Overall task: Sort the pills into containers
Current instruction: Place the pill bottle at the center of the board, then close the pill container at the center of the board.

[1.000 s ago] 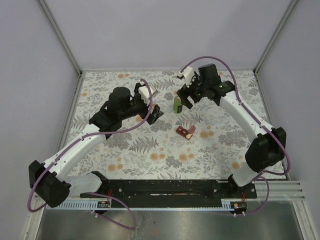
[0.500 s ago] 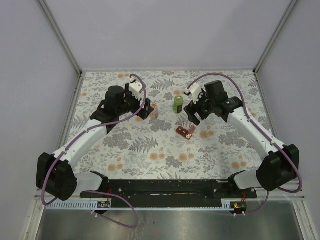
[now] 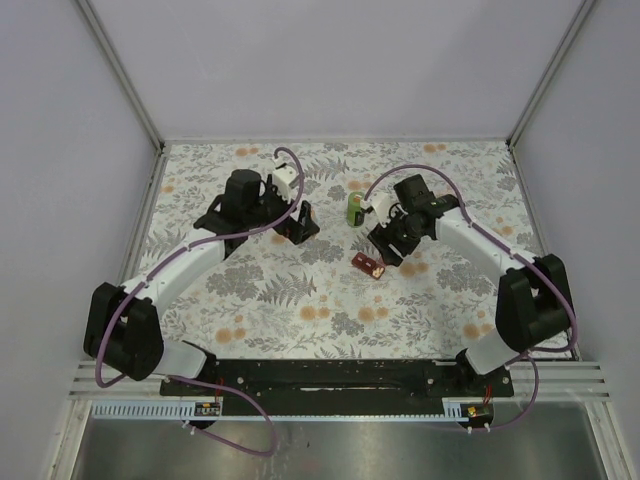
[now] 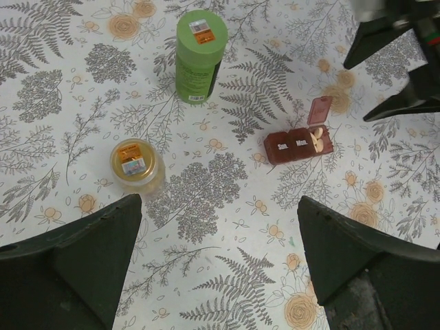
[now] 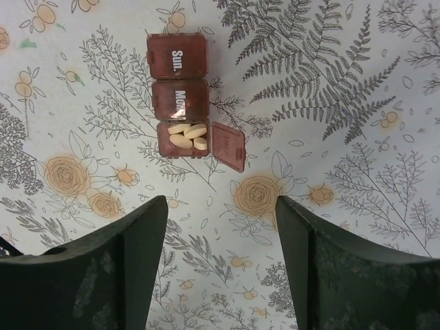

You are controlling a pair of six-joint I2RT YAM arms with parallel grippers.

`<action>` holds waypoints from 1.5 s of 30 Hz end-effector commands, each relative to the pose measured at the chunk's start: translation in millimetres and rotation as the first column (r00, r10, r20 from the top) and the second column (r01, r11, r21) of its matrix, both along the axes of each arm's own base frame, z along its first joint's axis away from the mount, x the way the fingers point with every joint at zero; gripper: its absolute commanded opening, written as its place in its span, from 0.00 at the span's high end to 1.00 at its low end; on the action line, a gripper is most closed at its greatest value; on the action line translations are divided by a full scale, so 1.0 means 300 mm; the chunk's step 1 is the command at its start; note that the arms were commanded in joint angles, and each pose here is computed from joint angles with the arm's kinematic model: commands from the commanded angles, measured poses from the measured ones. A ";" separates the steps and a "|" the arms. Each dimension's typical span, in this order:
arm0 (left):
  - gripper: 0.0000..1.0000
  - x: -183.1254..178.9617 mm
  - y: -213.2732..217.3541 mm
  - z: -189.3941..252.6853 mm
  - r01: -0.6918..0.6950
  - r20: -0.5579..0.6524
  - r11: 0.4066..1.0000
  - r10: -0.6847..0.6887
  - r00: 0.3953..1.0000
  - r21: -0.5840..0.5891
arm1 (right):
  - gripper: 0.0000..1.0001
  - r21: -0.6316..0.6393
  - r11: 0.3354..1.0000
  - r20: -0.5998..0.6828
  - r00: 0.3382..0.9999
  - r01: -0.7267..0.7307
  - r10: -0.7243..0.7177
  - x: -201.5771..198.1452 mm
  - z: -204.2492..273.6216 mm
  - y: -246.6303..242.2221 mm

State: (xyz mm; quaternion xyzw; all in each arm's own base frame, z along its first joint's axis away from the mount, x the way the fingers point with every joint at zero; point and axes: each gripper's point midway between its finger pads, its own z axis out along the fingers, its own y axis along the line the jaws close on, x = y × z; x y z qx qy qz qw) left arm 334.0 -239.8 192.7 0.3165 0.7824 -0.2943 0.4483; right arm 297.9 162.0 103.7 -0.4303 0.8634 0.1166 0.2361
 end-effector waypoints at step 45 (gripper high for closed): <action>0.08 -0.072 -0.446 -0.391 0.753 -0.020 0.236 -0.949 0.314 0.614 | 0.32 0.240 0.905 -0.282 0.918 0.350 -0.280 -0.040 0.090 -0.217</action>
